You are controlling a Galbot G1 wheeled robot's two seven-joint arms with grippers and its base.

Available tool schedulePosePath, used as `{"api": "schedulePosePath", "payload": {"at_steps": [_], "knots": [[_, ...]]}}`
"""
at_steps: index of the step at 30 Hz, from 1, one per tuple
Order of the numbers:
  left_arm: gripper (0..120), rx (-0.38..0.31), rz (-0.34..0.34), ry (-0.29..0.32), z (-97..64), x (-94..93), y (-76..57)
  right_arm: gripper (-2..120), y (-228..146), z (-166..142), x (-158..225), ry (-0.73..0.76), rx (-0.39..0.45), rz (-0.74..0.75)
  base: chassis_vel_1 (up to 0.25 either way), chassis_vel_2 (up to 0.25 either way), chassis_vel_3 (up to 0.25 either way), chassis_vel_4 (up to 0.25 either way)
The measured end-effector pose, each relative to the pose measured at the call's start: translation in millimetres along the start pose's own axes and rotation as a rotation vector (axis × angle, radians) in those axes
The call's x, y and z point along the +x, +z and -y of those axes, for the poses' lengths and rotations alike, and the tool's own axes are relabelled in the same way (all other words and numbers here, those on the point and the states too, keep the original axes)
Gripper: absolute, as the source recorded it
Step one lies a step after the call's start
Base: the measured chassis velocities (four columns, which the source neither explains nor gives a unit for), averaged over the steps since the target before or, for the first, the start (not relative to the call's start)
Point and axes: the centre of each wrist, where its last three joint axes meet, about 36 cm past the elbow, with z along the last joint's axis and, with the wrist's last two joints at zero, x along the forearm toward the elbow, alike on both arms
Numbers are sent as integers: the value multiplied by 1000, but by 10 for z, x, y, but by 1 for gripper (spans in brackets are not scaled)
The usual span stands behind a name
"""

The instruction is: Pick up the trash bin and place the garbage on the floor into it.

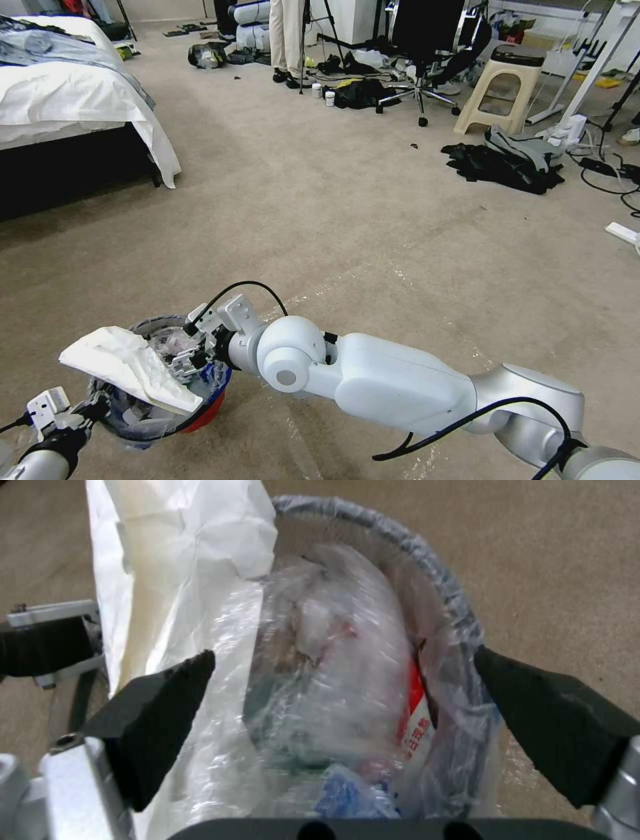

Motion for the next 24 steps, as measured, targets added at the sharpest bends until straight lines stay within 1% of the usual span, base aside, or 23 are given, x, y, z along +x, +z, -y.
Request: {"api": "schedulePosePath", "payload": {"at_steps": [17, 21, 24], "knots": [[1, 0, -1, -1, -1, -15, 8, 100, -81, 47, 132, 12, 2, 53, 0, 0, 0, 0], [1, -3, 0, -2, -2, -5, 0, 100, -157, 90, 205, 17, 3, 103, 0, 0, 0, 0], [1, -8, -1, -5, -9, 4, -12, 100, -255, 217, 324, 16, -1, 200, 0, 0, 0, 0]]}}
